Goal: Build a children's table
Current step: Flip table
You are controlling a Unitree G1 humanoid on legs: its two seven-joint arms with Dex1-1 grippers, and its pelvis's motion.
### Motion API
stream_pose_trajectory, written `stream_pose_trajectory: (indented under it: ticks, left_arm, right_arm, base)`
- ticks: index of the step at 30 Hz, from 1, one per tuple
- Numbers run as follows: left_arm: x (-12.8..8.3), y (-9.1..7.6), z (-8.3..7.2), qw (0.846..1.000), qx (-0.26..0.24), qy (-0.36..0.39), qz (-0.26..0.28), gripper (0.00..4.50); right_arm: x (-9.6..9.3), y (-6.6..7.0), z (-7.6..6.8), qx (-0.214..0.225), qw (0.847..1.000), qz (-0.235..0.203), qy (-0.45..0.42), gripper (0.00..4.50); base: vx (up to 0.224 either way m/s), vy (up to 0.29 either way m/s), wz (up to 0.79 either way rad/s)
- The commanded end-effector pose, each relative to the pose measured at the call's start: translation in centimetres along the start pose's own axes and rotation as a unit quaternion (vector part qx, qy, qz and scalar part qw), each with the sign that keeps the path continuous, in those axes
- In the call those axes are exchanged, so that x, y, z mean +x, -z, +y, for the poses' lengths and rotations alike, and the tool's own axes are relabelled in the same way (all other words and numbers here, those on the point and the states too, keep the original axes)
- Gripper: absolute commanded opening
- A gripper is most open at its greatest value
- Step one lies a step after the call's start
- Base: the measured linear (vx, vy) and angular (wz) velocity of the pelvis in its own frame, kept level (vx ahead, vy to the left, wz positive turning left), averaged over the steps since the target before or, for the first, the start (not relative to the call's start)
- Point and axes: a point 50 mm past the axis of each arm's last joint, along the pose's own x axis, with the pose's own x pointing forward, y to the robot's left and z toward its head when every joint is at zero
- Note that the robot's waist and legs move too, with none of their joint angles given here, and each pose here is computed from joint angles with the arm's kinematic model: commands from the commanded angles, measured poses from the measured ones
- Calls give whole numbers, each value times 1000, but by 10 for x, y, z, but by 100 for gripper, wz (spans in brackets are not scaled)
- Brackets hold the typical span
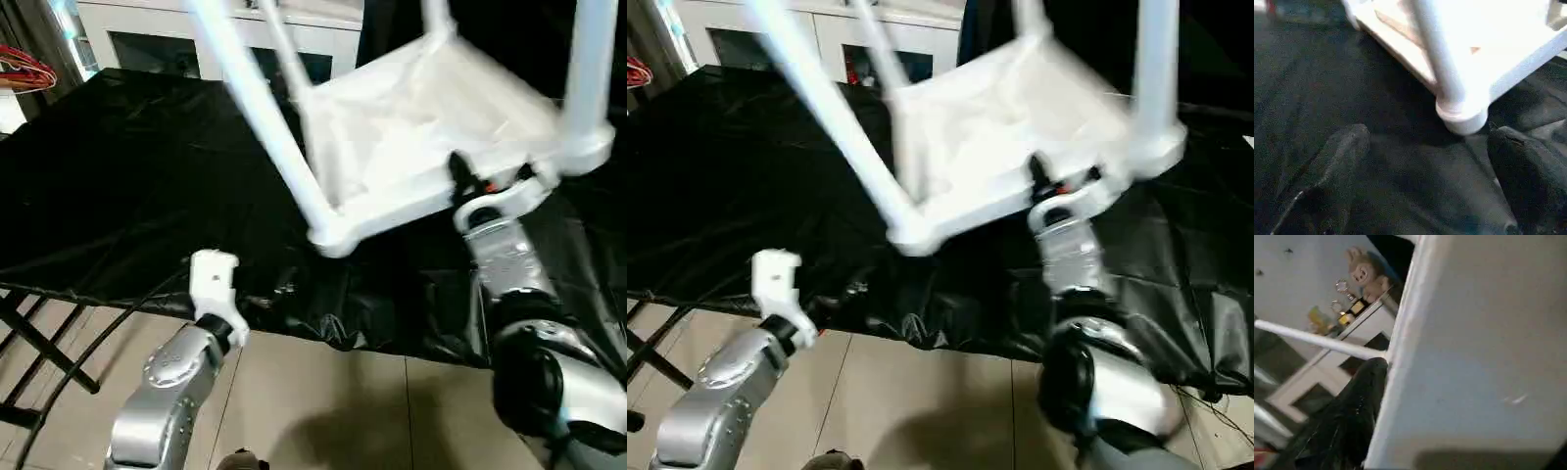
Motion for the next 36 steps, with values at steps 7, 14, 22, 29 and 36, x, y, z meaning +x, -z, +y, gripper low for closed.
stream_pose_trajectory:
  ticks: [7, 14, 22, 29, 36]
  left_arm:
    - [13, -51, -17, 985, 146, 55, -73, 450]
    - [29, -107, -20, 947, 277, 70, -150, 450]
    - [41, -156, -22, 893, 397, 74, -199, 450]
    - [54, -206, -27, 835, 484, 58, -257, 450]
    - [64, -219, -24, 785, 563, 23, -258, 450]
  right_arm:
    - [1, -28, 15, -218, 975, -41, 3, 207]
    - [4, -36, 33, -259, 964, -49, 18, 206]
    - [9, -21, 51, -323, 946, -4, -3, 206]
    - [14, -3, 69, -369, 928, 43, -18, 206]
    - [13, 17, 73, -384, 919, 84, -23, 206]
  base:
    - [0, 0, 0]
    - [0, 0, 0]
    - [0, 0, 0]
    - [0, 0, 0]
    - [0, 0, 0]
